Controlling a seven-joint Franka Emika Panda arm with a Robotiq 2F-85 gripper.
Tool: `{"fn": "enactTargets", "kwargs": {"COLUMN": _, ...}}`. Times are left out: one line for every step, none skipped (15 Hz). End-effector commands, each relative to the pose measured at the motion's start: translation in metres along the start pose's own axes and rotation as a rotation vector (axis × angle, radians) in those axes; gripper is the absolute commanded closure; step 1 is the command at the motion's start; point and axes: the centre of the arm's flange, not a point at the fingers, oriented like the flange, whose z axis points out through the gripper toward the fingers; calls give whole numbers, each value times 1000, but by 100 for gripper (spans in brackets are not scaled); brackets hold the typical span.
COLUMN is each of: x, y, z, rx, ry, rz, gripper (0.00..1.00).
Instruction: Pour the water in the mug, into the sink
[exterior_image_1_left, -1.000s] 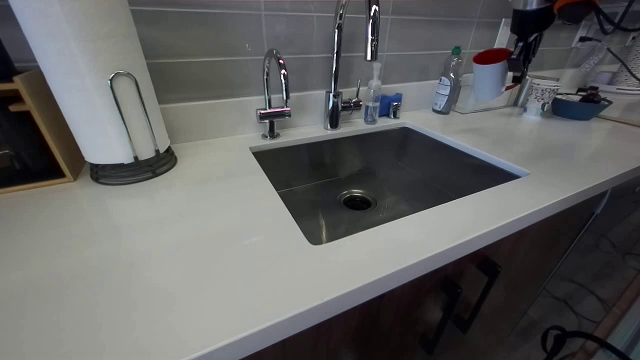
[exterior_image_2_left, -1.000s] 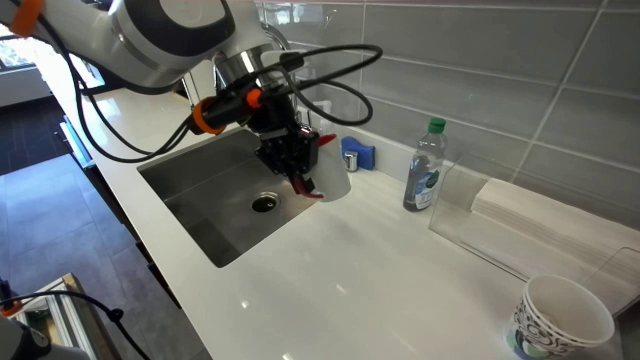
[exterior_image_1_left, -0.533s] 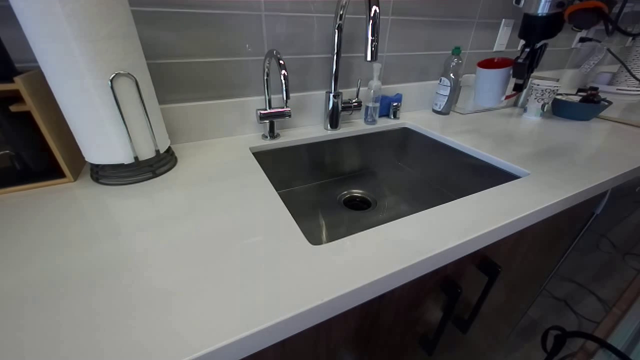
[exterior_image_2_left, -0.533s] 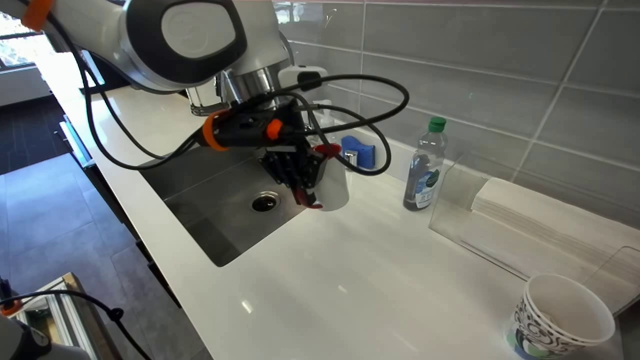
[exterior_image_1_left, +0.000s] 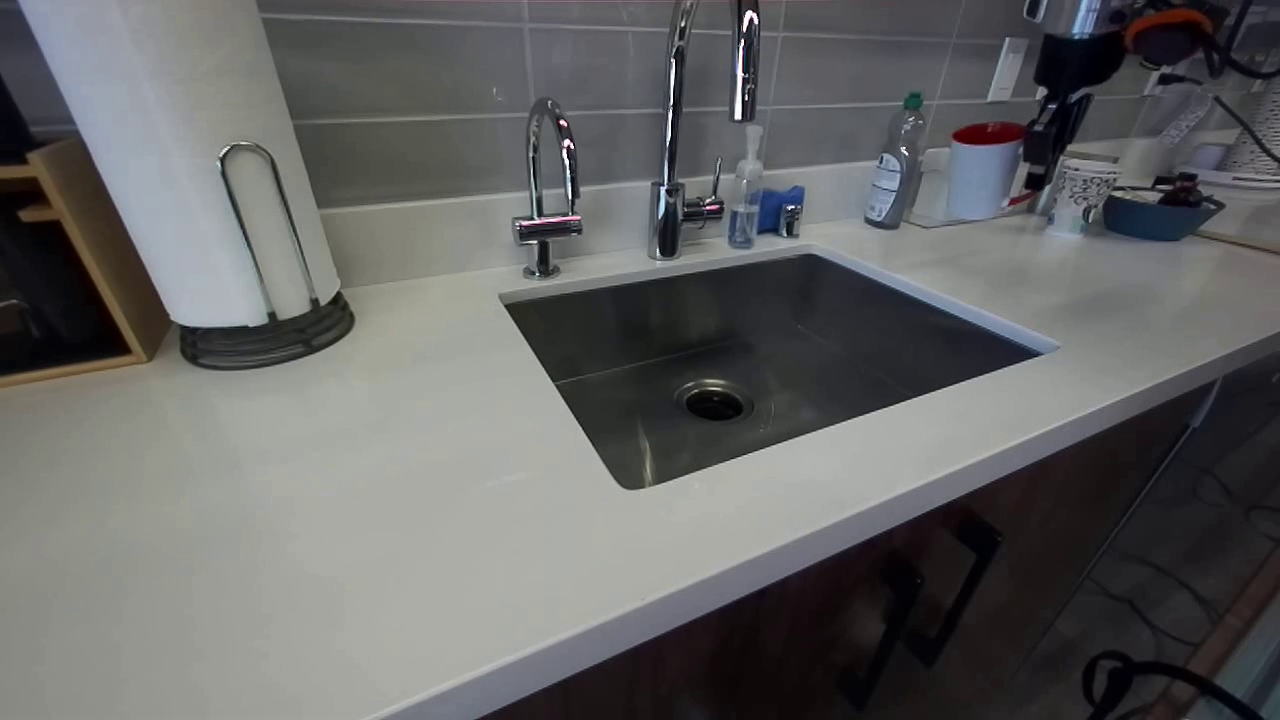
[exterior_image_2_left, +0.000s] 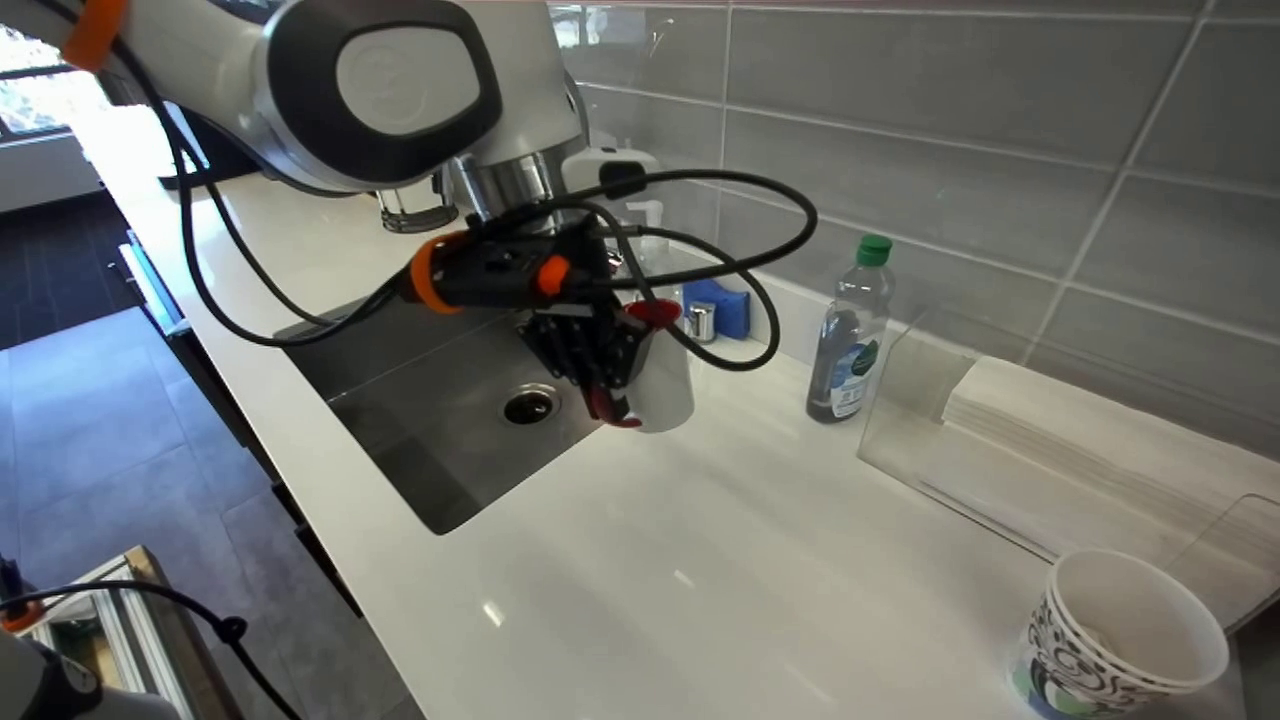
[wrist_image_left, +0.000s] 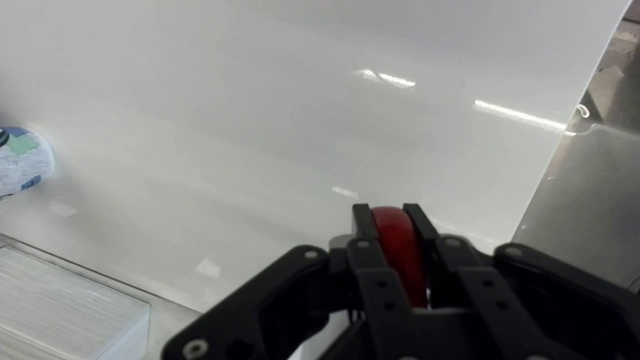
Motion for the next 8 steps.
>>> {"fn": "enactTargets", "kwargs": {"x": 12, "y": 17, "z": 6, "rx": 77, "ry": -4, "rz": 37, "gripper": 95}}
{"fn": "enactTargets", "kwargs": {"x": 14, "y": 21, "z": 9, "rx": 101, "ry": 4, "rz": 56, "gripper": 95}}
{"fn": "enactTargets", "kwargs": {"x": 15, "y": 25, "z": 11, "rx": 127, "ry": 13, "rz": 67, "gripper": 95}}
{"fn": "enactTargets", "kwargs": {"x": 16, "y": 30, "z": 13, "rx": 147, "ry": 26, "rz": 78, "gripper": 95}}
{"fn": "enactTargets", "kwargs": {"x": 17, "y": 34, "z": 17, "rx": 162, "ry": 34, "rz": 91, "gripper": 95}}
{"fn": "enactTargets", "kwargs": {"x": 18, "y": 39, "z": 21, "rx": 179, "ry": 35, "rz": 102, "gripper": 95}}
{"fn": "enactTargets", "kwargs": {"x": 19, "y": 44, "z": 24, "rx": 193, "ry": 40, "rz": 113, "gripper": 95}}
{"fn": "enactTargets", "kwargs": {"x": 19, "y": 49, "z": 29, "rx": 202, "ry": 47, "rz": 123, "gripper": 95}}
